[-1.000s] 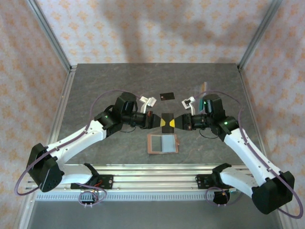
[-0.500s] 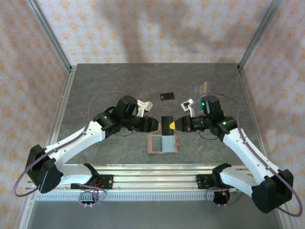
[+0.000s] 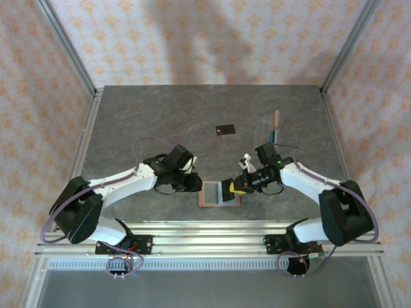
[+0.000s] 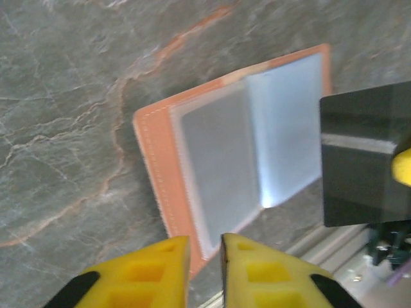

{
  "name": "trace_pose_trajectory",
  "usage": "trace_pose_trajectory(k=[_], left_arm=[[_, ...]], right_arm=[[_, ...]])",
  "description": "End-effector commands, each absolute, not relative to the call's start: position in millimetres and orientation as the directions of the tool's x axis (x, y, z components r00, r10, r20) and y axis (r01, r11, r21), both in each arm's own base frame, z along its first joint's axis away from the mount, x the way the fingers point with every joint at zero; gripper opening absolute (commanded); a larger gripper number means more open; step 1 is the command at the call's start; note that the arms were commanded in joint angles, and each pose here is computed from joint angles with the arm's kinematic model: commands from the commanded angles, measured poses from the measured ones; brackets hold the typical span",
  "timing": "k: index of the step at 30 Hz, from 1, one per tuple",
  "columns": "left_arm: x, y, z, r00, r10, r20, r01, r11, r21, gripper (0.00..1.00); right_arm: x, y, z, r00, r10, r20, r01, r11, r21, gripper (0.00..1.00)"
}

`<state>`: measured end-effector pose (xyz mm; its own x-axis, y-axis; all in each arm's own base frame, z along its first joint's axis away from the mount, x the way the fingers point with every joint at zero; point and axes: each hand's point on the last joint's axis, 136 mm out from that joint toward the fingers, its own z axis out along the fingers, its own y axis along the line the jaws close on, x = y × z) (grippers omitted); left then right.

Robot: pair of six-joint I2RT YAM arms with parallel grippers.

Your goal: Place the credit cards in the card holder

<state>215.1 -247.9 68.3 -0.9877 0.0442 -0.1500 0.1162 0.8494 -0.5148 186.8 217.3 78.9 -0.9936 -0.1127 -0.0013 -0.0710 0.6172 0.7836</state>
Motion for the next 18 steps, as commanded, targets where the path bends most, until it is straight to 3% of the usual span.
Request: trace_pose_trajectory(k=[1, 5, 18], left_arm=[[218, -242, 53, -0.985, 0.053, -0.165, 0.125, 0.875, -0.467, 0.15], [217, -239, 37, -0.988, 0.066, -0.142, 0.122, 0.893, -0.433, 0.09], [214, -229, 0, -0.994, 0.079, -0.071, 0.099, 0.930, -0.353, 0.04]], right_arm=[[195, 219, 67, -0.990, -0.131, -0.052, -0.124, 0.624, 0.772, 0.00], [198, 224, 56, -0.991, -0.131, -0.033, -0.107, 0.616, 0.781, 0.00], [194, 231, 41, -0.988, -0.152, -0.001, -0.091, 0.584, 0.807, 0.00]])
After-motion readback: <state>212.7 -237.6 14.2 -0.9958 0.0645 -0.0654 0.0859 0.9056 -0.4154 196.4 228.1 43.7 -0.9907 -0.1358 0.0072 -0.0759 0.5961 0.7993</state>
